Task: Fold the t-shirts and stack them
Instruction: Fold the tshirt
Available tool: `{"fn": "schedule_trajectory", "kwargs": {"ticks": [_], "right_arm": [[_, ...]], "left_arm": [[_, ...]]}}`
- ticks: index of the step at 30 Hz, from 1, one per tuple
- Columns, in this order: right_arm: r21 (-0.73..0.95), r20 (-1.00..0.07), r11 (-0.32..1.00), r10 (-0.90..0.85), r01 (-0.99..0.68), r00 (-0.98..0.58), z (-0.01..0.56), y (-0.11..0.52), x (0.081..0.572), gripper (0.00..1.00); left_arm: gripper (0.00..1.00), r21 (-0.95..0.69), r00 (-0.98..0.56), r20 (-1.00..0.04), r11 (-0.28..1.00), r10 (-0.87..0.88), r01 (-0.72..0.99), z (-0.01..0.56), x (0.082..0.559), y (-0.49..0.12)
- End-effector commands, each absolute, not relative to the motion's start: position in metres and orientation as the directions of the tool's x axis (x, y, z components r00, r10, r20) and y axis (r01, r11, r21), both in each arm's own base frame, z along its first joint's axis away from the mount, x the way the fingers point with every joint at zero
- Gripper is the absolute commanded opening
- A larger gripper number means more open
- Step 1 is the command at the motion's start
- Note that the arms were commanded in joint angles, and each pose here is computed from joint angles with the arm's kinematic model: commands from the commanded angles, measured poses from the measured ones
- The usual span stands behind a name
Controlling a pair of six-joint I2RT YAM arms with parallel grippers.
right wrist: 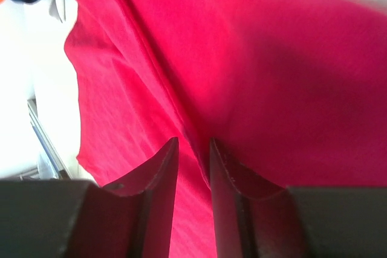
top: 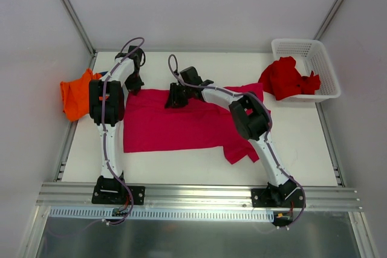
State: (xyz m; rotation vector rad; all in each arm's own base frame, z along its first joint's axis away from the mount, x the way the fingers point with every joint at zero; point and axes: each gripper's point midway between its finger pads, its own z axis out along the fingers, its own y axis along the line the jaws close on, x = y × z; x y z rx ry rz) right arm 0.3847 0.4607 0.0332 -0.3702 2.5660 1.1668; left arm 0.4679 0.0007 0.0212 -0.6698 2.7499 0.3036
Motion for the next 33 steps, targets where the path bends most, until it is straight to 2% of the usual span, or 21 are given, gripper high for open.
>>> {"fn": "schedule_trajectory", "kwargs": {"ticks": [1, 9, 21, 30, 32, 33], "right_arm": [[0.691, -0.418, 0.594, -0.137, -0.412, -0.898, 0.064, 0.469, 0.367, 0.29], [0.675, -0.459, 0.566, -0.181, -0.474, -0.870, 0.084, 0.477, 0.345, 0.29], [0.649, -0.471, 0.548, -0.256, -0.528, -0.844, 0.085, 0.474, 0.314, 0.29], [0.584, -0.625, 0.556, -0.157, -0.591, -0.765, 0.120, 0.492, 0.355, 0.28], [0.594, -0.616, 0.553, -0.152, -0.583, -0.773, 0.119, 0.499, 0.364, 0.27], [0.597, -0.599, 0.564, -0.160, -0.571, -0.784, 0.102, 0.504, 0.369, 0.27]], "left_arm": [[0.00, 0.145, -0.862, -0.286, 0.871, -0.418, -0.470, 0.017, 0.457, 0.005], [0.00, 0.147, -0.863, -0.286, 0.871, -0.415, -0.468, 0.017, 0.457, 0.006], [0.00, 0.149, -0.865, -0.284, 0.872, -0.414, -0.466, 0.016, 0.456, 0.006], [0.00, 0.149, -0.867, -0.281, 0.874, -0.412, -0.463, 0.016, 0.455, 0.006], [0.00, 0.148, -0.867, -0.282, 0.874, -0.412, -0.463, 0.017, 0.455, 0.006], [0.00, 0.149, -0.867, -0.281, 0.874, -0.412, -0.463, 0.017, 0.455, 0.006]]}}
